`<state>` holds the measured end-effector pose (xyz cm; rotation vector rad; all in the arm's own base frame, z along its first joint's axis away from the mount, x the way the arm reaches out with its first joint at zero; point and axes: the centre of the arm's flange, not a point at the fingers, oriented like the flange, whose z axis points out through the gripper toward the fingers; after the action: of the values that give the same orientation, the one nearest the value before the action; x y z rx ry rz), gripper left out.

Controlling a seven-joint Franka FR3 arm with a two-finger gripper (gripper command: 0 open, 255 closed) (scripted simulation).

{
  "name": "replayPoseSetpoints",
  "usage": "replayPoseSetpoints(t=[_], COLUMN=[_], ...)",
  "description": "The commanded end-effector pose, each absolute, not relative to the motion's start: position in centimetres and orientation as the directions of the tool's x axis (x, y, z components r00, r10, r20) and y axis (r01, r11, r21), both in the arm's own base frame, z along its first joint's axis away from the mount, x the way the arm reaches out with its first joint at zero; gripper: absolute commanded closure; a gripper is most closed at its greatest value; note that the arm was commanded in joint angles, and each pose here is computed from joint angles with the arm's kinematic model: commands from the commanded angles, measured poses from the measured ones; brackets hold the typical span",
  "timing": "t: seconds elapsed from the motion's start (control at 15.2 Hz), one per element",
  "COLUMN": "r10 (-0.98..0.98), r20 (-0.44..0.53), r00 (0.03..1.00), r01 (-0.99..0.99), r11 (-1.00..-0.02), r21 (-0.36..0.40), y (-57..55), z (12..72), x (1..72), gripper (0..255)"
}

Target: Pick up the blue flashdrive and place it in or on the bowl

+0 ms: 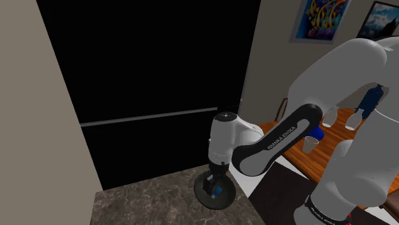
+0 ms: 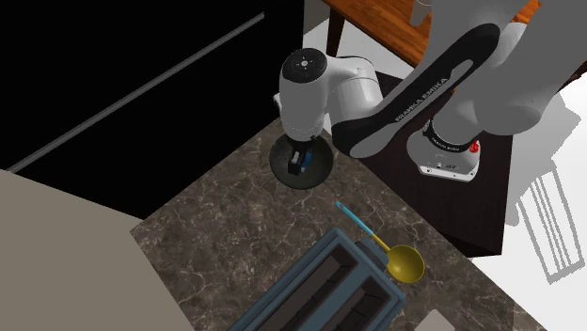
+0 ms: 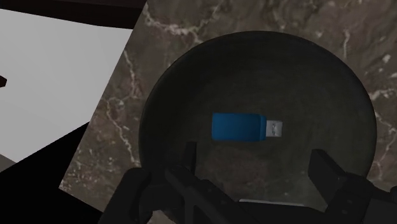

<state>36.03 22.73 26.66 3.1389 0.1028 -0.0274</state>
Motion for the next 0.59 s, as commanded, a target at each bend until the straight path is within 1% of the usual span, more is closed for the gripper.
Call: replayPoseSetpoints(t=[0.0,0.13,0.4,0.53], r10=[0.065,0.065,0.065,0.065], r20=[-0.017,-0.017,-0.017,-0.017], r00=[0.998,0.998,0.998,0.998], r01=[0.065,0.065,0.065,0.065], r11=[-0.998,-0.998,-0.998,-0.998], r21=[0.0,0.0,0.0,0.0], y=[22.7,22.7,22.7,22.7], z=[26.7,26.7,31.7,31.7], x=[36.0,36.0,36.1,36.1], gripper=[0,0,0,0])
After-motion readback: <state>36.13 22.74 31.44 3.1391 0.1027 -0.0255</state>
